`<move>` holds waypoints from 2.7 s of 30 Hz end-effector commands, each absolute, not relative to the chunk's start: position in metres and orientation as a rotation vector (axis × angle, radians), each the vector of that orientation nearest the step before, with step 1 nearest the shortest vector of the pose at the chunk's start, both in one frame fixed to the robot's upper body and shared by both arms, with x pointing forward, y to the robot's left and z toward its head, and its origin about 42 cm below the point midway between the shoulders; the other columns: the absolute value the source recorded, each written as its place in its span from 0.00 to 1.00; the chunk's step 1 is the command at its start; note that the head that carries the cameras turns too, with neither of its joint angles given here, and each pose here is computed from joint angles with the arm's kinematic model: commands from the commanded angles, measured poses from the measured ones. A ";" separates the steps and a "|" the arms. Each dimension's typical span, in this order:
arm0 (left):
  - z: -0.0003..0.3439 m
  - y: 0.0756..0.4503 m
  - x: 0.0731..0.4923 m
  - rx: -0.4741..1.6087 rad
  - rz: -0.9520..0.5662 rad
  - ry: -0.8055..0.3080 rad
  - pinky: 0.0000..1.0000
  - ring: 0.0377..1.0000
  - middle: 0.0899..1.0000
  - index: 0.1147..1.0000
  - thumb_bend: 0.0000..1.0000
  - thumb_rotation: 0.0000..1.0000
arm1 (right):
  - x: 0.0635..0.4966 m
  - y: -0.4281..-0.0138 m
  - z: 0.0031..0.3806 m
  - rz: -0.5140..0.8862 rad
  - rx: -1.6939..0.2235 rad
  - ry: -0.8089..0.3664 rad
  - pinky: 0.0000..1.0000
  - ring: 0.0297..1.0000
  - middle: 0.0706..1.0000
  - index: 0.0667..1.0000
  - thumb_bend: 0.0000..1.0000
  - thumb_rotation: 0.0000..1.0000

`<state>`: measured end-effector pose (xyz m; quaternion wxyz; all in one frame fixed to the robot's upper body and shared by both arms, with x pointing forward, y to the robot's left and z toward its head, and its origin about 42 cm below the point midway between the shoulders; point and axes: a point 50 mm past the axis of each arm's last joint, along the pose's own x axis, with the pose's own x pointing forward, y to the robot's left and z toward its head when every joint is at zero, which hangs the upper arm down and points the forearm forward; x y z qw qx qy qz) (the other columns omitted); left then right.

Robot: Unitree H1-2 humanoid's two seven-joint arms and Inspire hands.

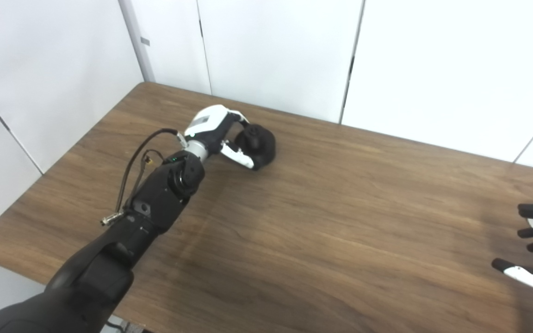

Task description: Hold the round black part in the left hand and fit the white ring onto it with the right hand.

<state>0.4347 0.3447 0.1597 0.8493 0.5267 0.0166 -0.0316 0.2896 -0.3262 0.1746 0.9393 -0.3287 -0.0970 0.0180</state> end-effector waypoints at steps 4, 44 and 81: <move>0.169 0.321 0.432 1.095 -0.171 -0.042 0.96 0.99 0.89 0.42 0.52 0.06 | 0.296 -0.329 0.195 0.024 -0.696 -0.269 0.53 0.64 0.75 0.73 0.62 0.12; 0.133 0.163 0.341 0.992 -0.795 -0.317 1.00 1.00 0.93 0.42 0.52 0.07 | 0.294 -0.327 0.203 -0.001 -0.691 -0.247 0.54 0.63 0.76 0.75 0.61 0.12; 0.138 0.218 0.323 0.981 -0.856 -0.320 0.93 1.00 0.92 0.42 0.52 0.07 | 0.309 -0.277 0.225 -0.016 -0.739 -0.337 0.52 0.65 0.75 0.75 0.62 0.23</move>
